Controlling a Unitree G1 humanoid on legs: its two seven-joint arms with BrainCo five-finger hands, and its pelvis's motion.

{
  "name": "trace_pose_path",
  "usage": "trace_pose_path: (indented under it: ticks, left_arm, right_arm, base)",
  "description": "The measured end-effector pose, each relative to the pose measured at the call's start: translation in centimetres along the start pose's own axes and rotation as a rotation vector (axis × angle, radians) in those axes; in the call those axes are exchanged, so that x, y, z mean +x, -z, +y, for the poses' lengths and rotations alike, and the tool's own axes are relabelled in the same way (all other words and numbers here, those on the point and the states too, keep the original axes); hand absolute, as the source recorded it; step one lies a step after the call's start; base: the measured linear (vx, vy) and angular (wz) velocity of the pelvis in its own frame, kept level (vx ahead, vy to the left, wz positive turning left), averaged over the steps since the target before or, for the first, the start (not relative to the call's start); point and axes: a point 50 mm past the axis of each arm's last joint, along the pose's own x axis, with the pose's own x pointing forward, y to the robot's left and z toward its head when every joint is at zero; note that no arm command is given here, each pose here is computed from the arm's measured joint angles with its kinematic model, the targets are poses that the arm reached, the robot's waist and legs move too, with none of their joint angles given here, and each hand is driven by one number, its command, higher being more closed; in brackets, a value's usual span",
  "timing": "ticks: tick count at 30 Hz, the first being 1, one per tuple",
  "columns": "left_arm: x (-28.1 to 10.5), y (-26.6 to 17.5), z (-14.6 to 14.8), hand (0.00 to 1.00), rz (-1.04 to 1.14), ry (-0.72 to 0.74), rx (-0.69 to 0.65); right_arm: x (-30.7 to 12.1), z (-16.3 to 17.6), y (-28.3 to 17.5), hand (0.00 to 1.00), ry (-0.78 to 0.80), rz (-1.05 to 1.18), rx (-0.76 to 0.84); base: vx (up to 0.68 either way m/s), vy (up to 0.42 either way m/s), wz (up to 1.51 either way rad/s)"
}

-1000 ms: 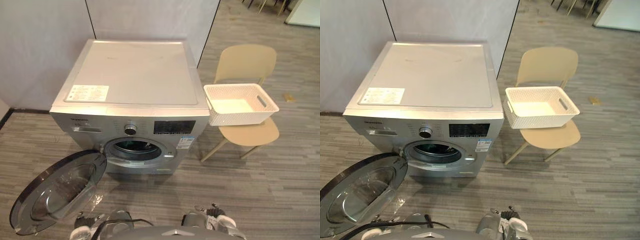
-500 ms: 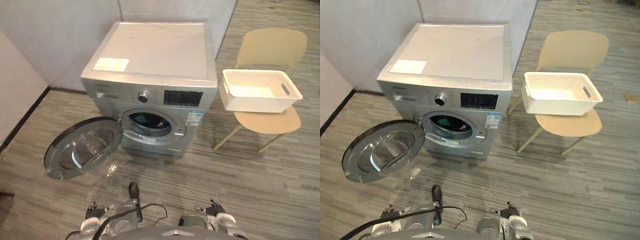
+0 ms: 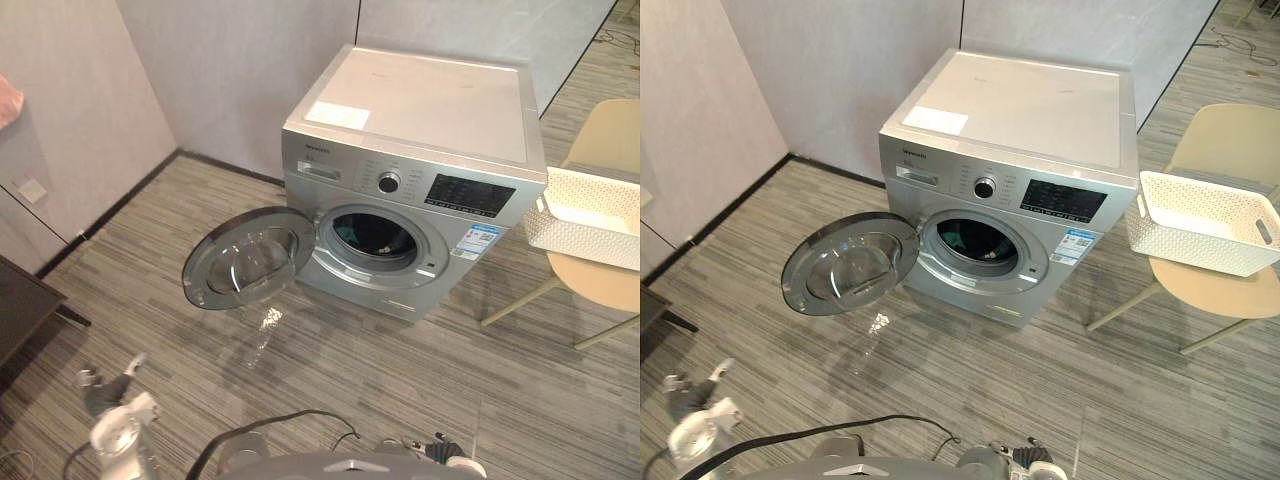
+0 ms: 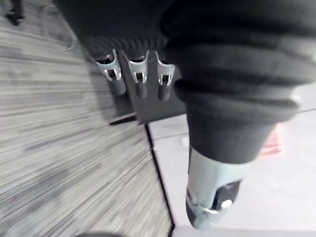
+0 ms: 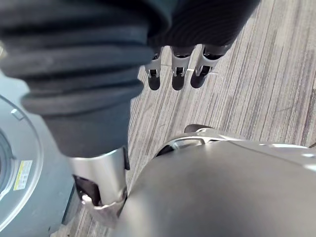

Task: Pick up the laundry basket with both hands and put the clothes into the washing machine.

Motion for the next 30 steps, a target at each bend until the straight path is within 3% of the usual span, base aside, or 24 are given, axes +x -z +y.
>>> trace_pose_path:
  ticks: [4,10,13,19,23,27,30]
  left_arm:
    - [1.9,-5.2,-0.7,0.0,-0.192,-0.027,0.002]
    - [6.0,-21.6,-5.9,0.0,-0.614,0.054,-0.023]
    - [6.0,-28.2,-9.2,0.0,-0.692,0.15,-0.047]
    - [4.2,-33.7,-15.0,0.0,-0.654,0.343,-0.063]
    - [2.6,-37.6,-15.6,0.0,-0.673,0.373,-0.134]
    - [1.7,-41.5,-13.2,0.0,-0.728,0.364,-0.226]
    - [2.0,-42.1,-12.2,0.0,-0.724,0.37,-0.277]
  right_arm:
    - [0.1,-0.3,-0.9,0.0,0.0,-0.04,-0.033]
    - [0.0,2.2,-9.2,0.0,-0.081,-0.309,-0.181]
    - [-1.0,4.4,-11.5,0.0,-0.145,-0.421,-0.225]
    - [-2.7,7.0,-14.0,0.0,-0.221,-0.563,-0.237]
    - [-3.2,7.5,-14.4,0.0,-0.237,-0.597,-0.225]
    - [-3.3,7.6,-14.4,0.0,-0.241,-0.604,-0.212]
    - [-3.3,7.6,-14.4,0.0,-0.246,-0.597,-0.177]
  base:
    - [-0.07,0.052,-0.11]
    - [-0.14,-0.027,-0.21]
    - [-0.16,-0.075,-0.2]
    - [-0.02,-0.06,-0.07]
    - [0.03,-0.056,-0.09]
    - [0.03,-0.033,-0.01]
    - [0.02,0.012,0.08]
